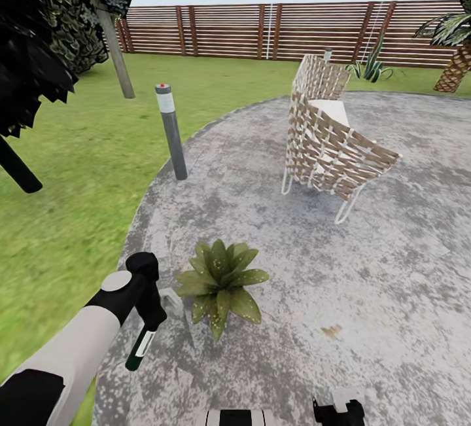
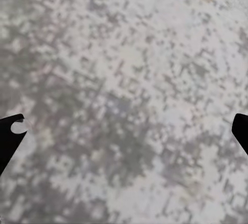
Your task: Pick up the pesticide atomizer in the garden and spray insectifuge to fully cover both potted plants in the garden.
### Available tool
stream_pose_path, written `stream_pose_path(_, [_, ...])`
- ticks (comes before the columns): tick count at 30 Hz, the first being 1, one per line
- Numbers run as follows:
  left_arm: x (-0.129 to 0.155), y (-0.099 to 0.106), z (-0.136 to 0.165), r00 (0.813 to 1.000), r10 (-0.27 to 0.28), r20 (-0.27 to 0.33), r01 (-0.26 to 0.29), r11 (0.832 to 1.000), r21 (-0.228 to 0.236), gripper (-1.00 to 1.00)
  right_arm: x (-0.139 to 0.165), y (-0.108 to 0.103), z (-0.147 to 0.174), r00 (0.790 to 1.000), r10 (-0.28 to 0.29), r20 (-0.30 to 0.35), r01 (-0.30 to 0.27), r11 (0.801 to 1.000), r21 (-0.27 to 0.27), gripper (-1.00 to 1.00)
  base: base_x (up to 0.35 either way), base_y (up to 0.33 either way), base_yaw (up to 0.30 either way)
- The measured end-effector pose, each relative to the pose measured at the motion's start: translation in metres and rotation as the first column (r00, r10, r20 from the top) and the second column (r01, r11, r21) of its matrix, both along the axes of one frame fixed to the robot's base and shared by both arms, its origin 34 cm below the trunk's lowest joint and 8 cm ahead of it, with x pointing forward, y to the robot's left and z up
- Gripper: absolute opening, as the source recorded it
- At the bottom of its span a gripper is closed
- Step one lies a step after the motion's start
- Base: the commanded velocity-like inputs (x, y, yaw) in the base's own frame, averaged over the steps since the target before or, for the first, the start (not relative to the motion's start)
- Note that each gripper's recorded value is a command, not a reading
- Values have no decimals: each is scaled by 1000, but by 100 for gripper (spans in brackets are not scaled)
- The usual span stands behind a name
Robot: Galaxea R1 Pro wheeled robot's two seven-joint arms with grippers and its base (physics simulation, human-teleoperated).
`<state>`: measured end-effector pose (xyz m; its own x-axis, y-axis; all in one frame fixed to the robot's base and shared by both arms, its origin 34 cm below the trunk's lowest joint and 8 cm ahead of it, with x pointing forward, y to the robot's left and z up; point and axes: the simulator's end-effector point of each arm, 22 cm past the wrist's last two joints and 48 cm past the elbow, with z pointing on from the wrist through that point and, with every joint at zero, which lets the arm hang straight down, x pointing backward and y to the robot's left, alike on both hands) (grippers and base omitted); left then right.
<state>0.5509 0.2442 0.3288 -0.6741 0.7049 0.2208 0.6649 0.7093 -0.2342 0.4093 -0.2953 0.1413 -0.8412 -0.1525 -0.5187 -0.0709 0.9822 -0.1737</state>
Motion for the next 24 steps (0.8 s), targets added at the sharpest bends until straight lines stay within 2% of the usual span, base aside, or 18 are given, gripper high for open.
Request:
stream_pose_path(6, [2, -1, 1, 1000, 1, 6, -1, 1000, -3, -100, 0, 0, 0, 1000, 0, 0, 0, 1000, 0, 100, -192, 143, -249])
stream_pose_path(12, [3, 1, 2, 1000, 2, 9, -2, 1000, -2, -100, 0, 0, 0, 1000, 0, 0, 0, 1000, 0, 100, -51, 315, -281])
stream_pose_path(16, [3, 1, 2, 1000, 0, 10, 0, 1000, 0, -100, 0, 0, 0, 1000, 0, 0, 0, 1000, 0, 100, 112, 321, -281])
stream_pose_path(22, [4, -5, 3, 1000, -4, 13, 4, 1000, -8, -100, 0, 0, 0, 1000, 0, 0, 0, 1000, 0, 100, 252, 257, -281])
stream_pose_path(24, [10, -5, 7, 999, -5, 34, 6, 1000, -10, -100, 0, 0, 0, 1000, 0, 0, 0, 1000, 0, 100, 89, 311, -281])
